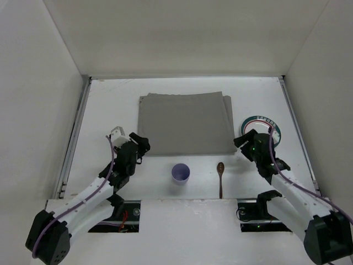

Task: Set the dinner table for one person

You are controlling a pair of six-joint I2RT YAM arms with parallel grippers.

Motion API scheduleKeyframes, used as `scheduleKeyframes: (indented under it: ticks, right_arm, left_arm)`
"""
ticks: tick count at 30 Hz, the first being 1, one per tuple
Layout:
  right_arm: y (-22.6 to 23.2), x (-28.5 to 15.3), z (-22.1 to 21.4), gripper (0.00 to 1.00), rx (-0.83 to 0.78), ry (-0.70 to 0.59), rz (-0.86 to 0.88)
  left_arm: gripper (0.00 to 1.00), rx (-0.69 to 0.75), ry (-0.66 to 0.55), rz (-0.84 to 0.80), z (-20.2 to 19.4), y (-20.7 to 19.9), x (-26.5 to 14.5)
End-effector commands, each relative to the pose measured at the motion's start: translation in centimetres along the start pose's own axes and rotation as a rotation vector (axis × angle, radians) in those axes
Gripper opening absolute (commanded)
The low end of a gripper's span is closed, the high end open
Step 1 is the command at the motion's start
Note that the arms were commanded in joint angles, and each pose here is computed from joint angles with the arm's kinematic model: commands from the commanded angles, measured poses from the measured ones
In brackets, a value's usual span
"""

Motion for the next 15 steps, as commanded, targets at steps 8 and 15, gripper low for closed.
scheduleKeyframes:
  ticks: [8,15]
  right_arm:
    - [-5.2,-4.0,6.3,0.66,0.247,-0.393,-0.19]
    - [-8.9,-2.7,6.8,0.64,0.285,-0.377,-0.309]
  left_arm:
    - [0.53,0.135,-0.037,-0.354,-3.0,-7.3,-0.9]
    - [0.54,0.167,-0.077,-0.375,-4.0,-7.0,-0.7]
Point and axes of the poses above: each gripper's point midway between its finger pads, its own x axis out along the fingers, its own y axis along the line the jaws close on, z = x × y, the point moved 7 cm from there along -x, back along the fingers, and after that the axes turned 8 degrees about -x, right-handed, at the moved point
